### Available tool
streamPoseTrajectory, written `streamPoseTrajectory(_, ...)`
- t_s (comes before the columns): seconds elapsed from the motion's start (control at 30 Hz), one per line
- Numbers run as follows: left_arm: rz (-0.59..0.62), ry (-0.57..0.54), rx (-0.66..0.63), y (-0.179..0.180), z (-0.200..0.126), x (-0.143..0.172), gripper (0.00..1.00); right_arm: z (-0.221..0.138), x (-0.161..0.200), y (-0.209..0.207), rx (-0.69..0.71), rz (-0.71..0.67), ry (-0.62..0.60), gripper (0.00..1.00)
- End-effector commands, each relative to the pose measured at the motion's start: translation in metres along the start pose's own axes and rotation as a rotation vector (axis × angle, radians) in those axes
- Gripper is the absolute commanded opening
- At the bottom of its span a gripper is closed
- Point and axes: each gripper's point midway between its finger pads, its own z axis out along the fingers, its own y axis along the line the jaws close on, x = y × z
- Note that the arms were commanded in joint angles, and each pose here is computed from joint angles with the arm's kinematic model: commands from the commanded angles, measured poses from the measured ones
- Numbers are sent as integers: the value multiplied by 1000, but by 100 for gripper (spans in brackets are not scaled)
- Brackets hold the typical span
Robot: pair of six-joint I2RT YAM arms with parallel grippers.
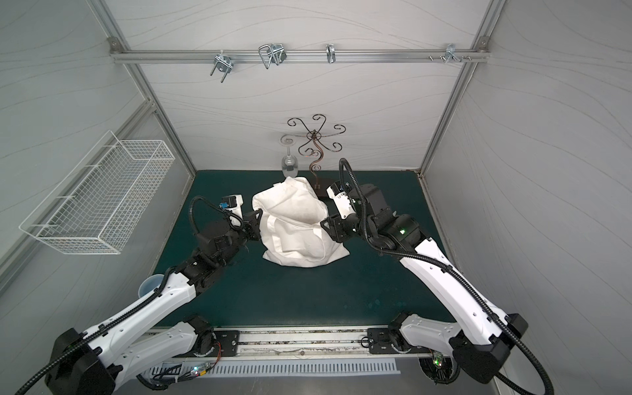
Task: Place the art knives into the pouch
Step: Adjust the pouch at the center of the board.
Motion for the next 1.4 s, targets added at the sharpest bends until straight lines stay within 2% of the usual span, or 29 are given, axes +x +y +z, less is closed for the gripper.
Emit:
streamPoseTrajectory(0.0, -25, -73, 39, -12, -15, -17, 0, -29, -18, 3, 4, -66, -93, 79)
streamPoseTrajectory(0.07, -16, -62, 65, -19, -21, -12, 0, -38, -27, 1, 7, -80, -141, 87)
streamPoseTrajectory(0.17, -10, -55, 75, -23, -29, -9, 0, -45, -35, -8, -8, -93, -211, 91)
streamPoseTrajectory(0.37, -6, -49, 73, -22, -37, -5, 0, -37, -33, -78, 56, 42, -327, 91)
streamPoseTrajectory(0.47, -3, -43, 74, -23, -38, -1, 0, -26, -22, -120, 104, 141, -329, 89)
streamPoseTrajectory(0.57, 0, -29, 75, -24, -36, 4, 0, -7, -10, -133, 82, 162, -291, 89)
streamPoseTrajectory(0.77, 2, -20, 79, -26, -33, 5, 0, 12, -5, -101, -158, 94, -267, 89)
streamPoseTrajectory(0.97, 3, -9, 80, -27, -30, 7, 0, 22, 1, -35, -406, -91, -236, 91)
streamPoseTrajectory(1.1, 5, -8, 82, -28, -29, 7, 0, 39, 7, -20, -446, -133, -168, 90)
streamPoseTrajectory(1.27, 7, 1, 84, -29, -28, 10, 0, 53, 7, -8, -503, -167, -145, 90)
streamPoseTrajectory(1.37, 9, -1, 77, -27, -28, 9, 0, 61, 12, 5, -513, -207, -97, 93)
